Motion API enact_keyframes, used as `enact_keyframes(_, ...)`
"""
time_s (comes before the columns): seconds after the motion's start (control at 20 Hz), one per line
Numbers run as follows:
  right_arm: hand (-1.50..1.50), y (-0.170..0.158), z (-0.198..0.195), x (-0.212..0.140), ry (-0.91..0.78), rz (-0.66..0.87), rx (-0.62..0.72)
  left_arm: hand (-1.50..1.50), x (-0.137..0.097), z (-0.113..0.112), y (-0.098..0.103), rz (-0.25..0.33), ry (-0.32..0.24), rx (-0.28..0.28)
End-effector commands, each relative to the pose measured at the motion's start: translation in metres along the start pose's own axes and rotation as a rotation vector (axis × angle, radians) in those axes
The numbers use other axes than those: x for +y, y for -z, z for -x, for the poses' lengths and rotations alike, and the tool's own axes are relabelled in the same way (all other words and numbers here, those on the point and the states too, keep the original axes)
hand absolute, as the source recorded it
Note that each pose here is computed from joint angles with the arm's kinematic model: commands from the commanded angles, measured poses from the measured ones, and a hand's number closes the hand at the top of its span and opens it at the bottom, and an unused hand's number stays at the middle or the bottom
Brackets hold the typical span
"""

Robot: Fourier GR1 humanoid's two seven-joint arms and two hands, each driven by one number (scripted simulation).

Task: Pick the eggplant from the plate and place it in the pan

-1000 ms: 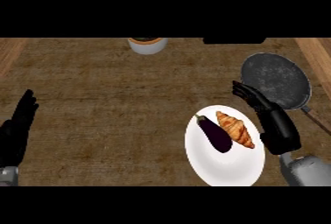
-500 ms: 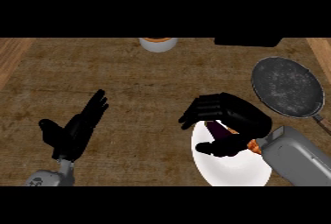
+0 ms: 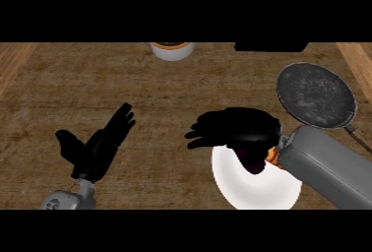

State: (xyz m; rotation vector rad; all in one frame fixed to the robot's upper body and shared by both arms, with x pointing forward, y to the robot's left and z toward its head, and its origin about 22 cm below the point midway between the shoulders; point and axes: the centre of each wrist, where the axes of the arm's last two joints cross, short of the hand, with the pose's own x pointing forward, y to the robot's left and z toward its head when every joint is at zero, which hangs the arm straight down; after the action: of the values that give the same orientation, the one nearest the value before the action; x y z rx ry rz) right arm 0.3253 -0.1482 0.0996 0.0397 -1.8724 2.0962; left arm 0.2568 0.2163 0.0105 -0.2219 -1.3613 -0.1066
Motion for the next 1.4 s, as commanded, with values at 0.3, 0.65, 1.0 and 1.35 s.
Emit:
enact_keyframes(0.3, -1.50, 0.044, -0.064, 0.009, -0.560, -0.480, 0.240, 0.00, -0.003, 0.005, -0.006, -0.036, -0.036, 0.026)
enact_keyframes(0.65, -1.50, 0.070, -0.112, 0.057, -0.703, -0.724, 0.394, 0.00, 0.002, 0.001, -0.006, -0.014, -0.034, 0.014)
enact_keyframes(1.0, -1.50, 0.052, -0.128, 0.096, -0.653, -0.762, 0.486, 0.00, 0.007, 0.007, -0.013, -0.014, -0.018, -0.007)
enact_keyframes(1.35, -1.50, 0.046, -0.114, 0.085, -0.768, -0.689, 0.538, 0.00, -0.001, -0.007, -0.014, -0.026, -0.021, 0.004)
